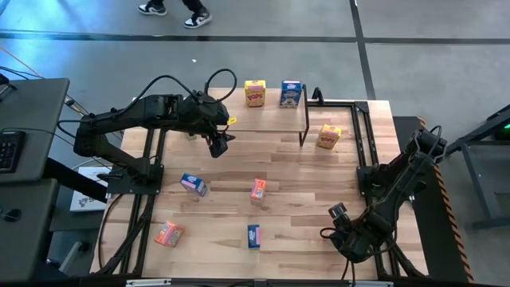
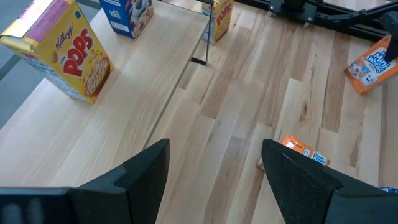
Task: Stack cereal on shelf
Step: Put the bottom right orange cereal box on the shelf
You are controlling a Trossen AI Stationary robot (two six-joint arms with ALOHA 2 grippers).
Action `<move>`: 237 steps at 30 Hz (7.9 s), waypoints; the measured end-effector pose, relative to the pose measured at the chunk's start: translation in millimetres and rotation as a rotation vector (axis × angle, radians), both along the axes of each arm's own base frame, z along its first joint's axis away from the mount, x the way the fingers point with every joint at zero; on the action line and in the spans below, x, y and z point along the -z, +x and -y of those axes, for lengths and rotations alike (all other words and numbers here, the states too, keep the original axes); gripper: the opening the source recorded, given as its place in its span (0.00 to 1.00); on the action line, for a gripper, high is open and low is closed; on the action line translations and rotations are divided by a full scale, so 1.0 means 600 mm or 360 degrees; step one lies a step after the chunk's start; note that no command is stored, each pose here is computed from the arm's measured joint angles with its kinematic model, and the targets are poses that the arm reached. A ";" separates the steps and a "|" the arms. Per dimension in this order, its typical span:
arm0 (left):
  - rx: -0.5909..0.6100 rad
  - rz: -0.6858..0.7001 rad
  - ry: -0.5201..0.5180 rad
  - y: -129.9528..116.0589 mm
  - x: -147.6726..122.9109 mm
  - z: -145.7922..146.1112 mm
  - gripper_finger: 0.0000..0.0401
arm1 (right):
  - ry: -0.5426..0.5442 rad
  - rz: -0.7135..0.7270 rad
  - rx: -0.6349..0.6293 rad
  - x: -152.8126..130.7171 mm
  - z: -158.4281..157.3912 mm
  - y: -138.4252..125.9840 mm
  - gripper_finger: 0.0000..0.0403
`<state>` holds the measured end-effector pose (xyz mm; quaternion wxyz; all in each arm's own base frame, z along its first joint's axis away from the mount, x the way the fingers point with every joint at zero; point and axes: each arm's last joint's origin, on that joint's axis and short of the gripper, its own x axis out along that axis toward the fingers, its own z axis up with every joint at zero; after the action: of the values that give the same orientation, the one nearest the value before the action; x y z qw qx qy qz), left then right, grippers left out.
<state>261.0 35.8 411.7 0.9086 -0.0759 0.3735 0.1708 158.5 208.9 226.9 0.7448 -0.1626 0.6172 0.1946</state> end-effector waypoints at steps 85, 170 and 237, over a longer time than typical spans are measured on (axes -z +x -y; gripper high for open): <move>0.0530 0.0153 0.0367 0.141 0.051 0.042 0.61 | 0.0100 0.1099 0.0915 -0.316 0.335 0.229 0.38; 0.0273 0.0410 0.0354 0.046 0.114 -0.036 0.41 | 0.0144 0.1414 0.0772 -0.401 0.339 0.090 0.67; 0.0075 0.0915 0.0196 -0.136 0.211 -0.239 0.41 | 0.0500 0.2163 0.0897 0.073 0.351 -0.065 0.67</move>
<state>179.5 179.5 285.4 0.9838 -0.0571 0.0912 0.1435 119.2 -1.8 183.3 0.9978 0.0253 0.0047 -0.0610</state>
